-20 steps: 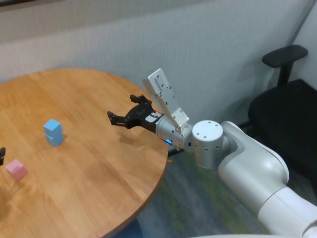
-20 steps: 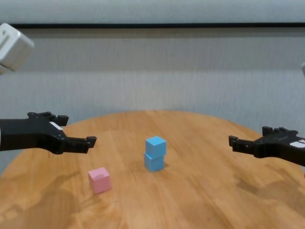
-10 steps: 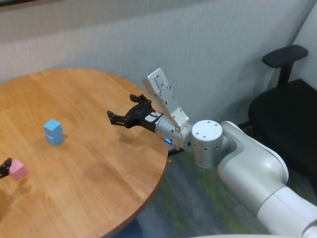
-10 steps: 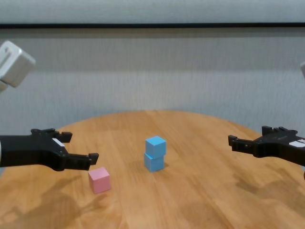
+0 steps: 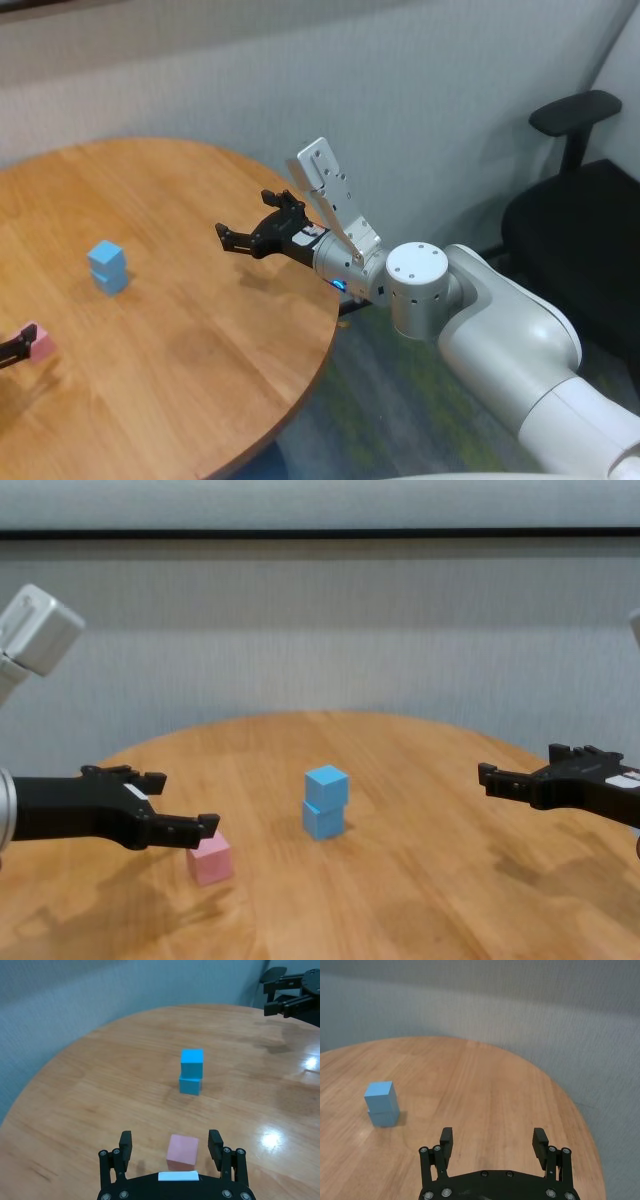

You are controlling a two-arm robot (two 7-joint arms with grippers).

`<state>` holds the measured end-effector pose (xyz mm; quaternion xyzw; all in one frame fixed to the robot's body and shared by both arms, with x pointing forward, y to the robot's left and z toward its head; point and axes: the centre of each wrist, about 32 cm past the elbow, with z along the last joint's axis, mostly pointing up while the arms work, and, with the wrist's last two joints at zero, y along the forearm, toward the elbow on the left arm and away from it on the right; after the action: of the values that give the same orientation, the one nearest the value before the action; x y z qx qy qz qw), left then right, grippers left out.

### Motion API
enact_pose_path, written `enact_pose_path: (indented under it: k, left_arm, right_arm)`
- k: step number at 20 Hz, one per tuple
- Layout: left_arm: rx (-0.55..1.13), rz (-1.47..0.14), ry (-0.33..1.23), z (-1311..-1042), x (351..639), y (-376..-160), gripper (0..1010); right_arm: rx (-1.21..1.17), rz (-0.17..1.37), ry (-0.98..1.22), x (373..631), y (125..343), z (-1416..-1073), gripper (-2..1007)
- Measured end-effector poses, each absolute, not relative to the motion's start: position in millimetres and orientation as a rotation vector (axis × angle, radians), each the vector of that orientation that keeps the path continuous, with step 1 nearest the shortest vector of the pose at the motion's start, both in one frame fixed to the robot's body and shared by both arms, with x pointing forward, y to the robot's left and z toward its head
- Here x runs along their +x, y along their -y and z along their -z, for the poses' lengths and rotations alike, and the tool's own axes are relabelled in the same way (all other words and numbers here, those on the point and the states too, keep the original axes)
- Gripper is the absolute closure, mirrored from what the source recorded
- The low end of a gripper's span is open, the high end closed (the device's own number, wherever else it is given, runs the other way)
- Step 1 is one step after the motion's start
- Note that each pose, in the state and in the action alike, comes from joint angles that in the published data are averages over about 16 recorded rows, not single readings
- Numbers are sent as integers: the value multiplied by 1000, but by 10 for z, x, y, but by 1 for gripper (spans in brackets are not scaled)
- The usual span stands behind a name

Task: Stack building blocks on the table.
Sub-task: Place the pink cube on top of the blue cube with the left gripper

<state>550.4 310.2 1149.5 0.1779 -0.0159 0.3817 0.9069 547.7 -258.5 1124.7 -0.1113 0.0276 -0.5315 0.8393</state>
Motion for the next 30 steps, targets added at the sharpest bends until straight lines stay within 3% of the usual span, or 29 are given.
enact_pose_path:
  k: [30]
  left_arm:
    - [404,-724,-5,-11280,5638,-3063,8]
  right_arm:
    - [-236,1125,-58,5480,2578,-11251,5]
